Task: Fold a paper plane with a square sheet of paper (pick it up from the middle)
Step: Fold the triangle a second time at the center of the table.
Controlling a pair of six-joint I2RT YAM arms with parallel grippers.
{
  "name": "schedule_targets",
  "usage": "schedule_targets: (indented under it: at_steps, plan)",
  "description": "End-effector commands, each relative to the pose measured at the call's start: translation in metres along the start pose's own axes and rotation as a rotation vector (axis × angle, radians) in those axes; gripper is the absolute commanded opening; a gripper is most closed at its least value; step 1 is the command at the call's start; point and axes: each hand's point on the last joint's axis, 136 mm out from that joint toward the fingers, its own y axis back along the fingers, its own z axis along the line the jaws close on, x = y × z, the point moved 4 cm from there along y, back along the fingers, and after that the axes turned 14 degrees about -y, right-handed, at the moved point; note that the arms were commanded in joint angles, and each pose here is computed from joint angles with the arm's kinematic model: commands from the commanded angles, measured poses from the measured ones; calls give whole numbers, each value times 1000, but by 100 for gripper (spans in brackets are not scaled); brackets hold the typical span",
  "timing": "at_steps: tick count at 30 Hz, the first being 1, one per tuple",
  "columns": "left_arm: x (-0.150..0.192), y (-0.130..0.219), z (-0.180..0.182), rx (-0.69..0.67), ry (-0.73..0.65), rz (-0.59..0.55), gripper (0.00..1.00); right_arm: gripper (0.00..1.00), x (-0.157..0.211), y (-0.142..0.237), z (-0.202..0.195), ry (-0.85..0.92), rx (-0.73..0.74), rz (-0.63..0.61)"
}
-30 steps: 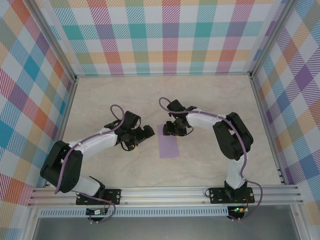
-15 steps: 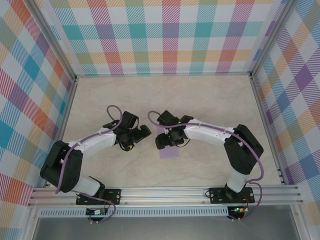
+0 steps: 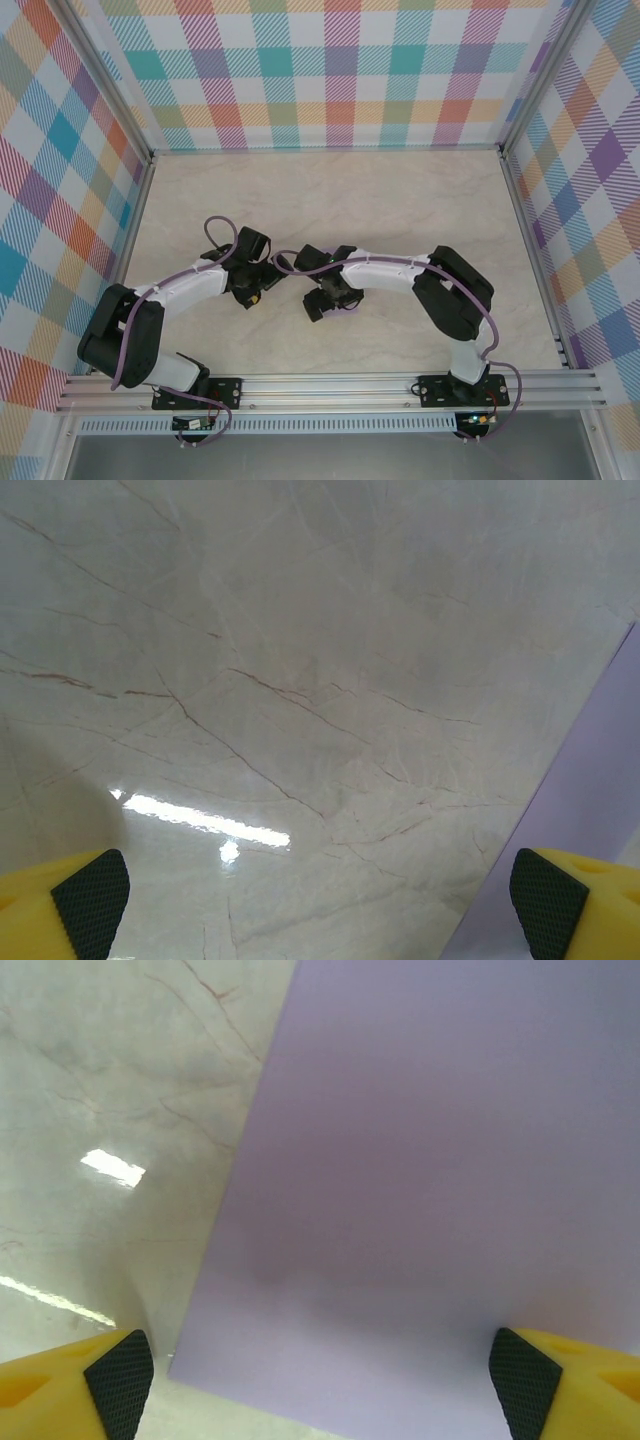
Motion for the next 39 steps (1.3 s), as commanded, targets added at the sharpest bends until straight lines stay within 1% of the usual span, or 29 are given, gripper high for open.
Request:
schedule_targets:
  at_steps: [1,4,13,16,20,26,32,39]
  plan:
    - [0,4,7,-20,23,3,100,89,5,-13,-9,4,89,36]
    - [0,3,8,-21,24,6,100,87,8,-19,-11,2,103,51]
    - [1,4,7,-19,19,8,100,79,11,-19,-7,-23,-17,86]
    - [0,4,6,-16,17,10,100,79,9,-12,-5,-44,-86,103]
    - [0,3,5,-10,17,12,100,82,8,-10,-7,-65,-131,117]
    - [0,3,4,-7,14,14,100,82,8,-12,-15,-77,-111,124]
    - [1,3,4,-4,10,18,100,84,9,-16,-17,-73,-120,138]
    - [1,2,4,-1,9,19,100,84,10,-18,-22,-87,-117,152]
